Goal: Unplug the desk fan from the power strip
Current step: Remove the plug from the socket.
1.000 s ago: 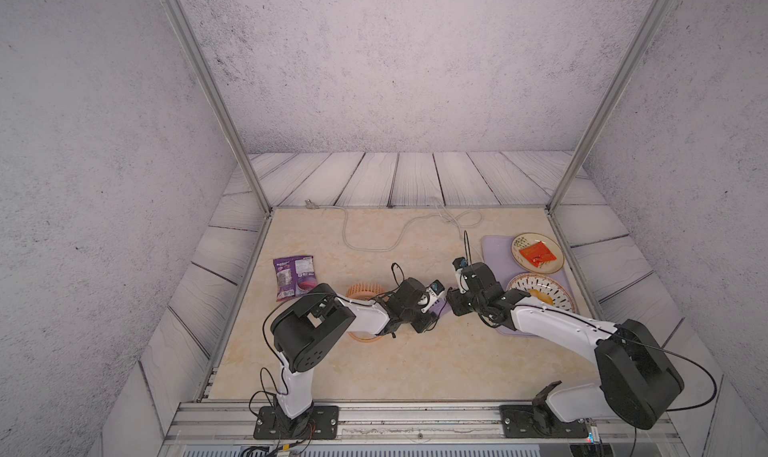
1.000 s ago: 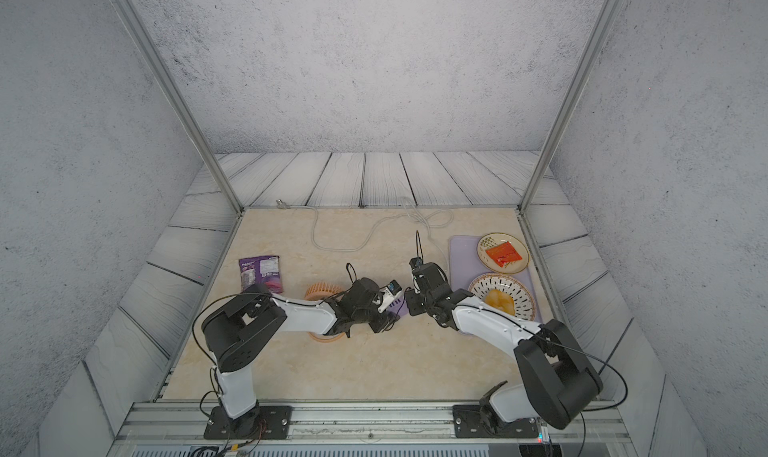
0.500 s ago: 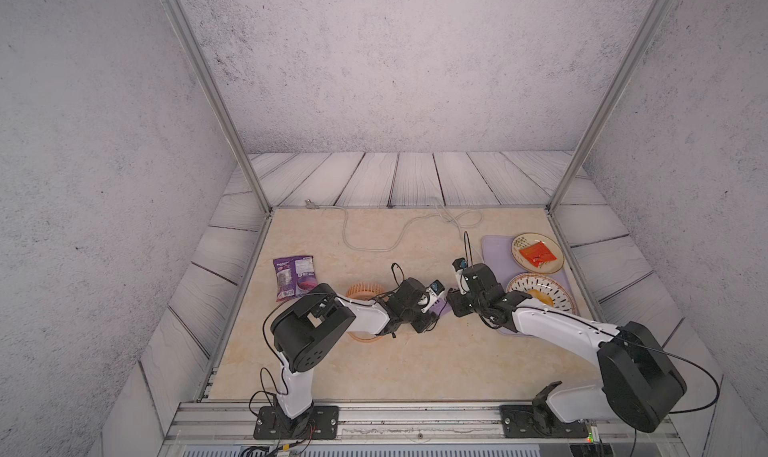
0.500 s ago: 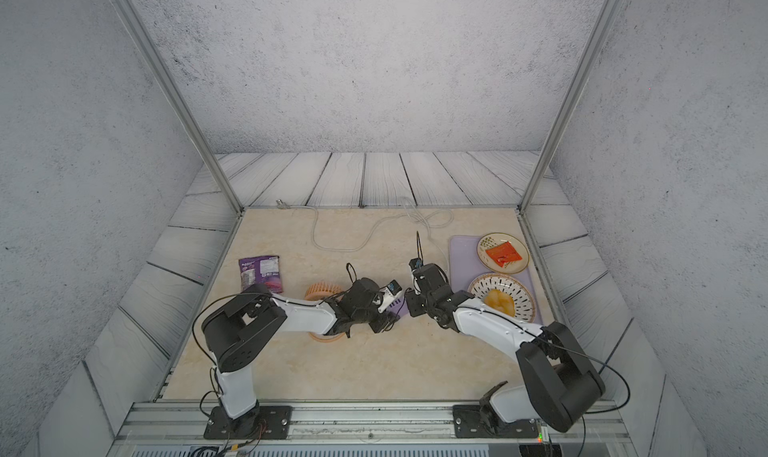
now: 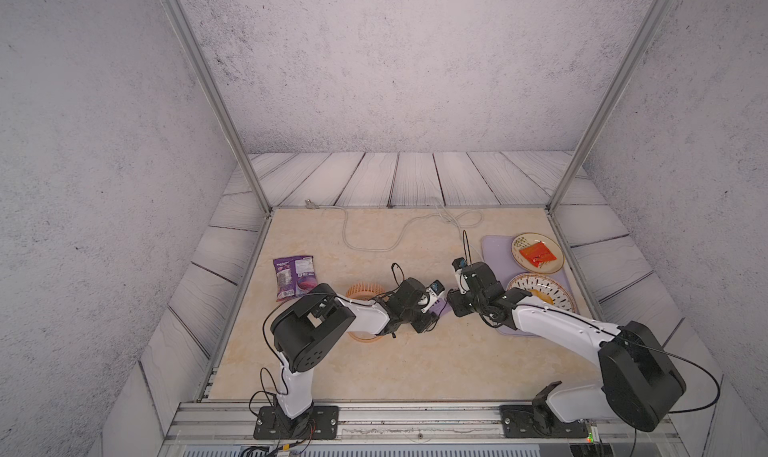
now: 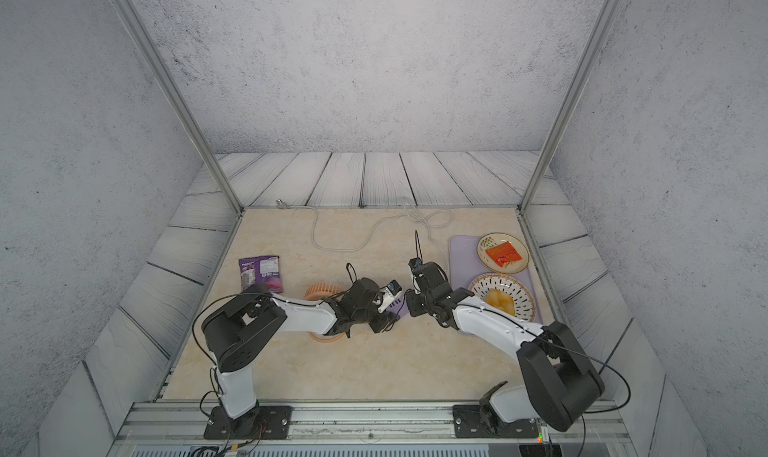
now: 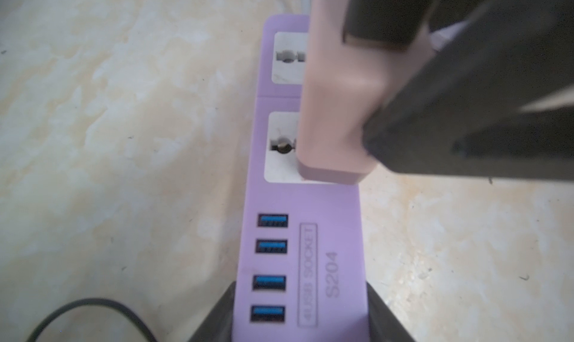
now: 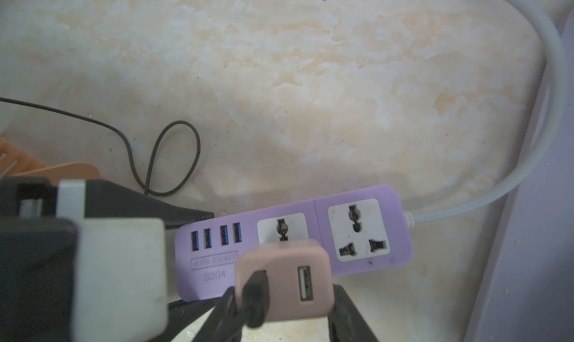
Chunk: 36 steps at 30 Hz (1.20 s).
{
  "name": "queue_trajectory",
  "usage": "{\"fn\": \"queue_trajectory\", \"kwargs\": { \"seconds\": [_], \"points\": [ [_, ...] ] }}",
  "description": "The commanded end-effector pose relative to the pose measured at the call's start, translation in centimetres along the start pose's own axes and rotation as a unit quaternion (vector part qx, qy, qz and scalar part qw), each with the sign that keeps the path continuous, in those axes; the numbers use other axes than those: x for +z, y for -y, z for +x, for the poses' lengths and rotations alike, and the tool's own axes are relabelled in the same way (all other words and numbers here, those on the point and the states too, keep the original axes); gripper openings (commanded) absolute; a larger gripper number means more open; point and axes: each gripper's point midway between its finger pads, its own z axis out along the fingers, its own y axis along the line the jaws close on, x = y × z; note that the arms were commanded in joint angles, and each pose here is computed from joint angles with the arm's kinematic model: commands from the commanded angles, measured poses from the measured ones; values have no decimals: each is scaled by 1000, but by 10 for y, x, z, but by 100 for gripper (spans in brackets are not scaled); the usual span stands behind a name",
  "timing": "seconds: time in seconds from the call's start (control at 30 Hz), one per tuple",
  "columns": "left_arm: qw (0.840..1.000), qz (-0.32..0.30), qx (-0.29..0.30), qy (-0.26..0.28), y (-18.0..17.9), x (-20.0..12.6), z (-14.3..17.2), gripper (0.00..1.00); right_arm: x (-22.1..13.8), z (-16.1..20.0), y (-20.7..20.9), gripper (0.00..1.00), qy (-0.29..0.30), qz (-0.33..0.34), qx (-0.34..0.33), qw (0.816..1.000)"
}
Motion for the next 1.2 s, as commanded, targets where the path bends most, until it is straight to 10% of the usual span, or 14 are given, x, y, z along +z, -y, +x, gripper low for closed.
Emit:
{"fn": "queue_trajectory", "kwargs": {
  "seconds": [0.0, 1.17],
  "points": [
    [1000, -12, -9, 9, -7, 4, -4, 0, -18, -16, -21, 9, 19, -38, -5, 999],
    [1000, -19, -10, 14, -9, 2, -11, 0, -12, -8, -24, 8, 23, -53, 8, 998]
  ]
}}
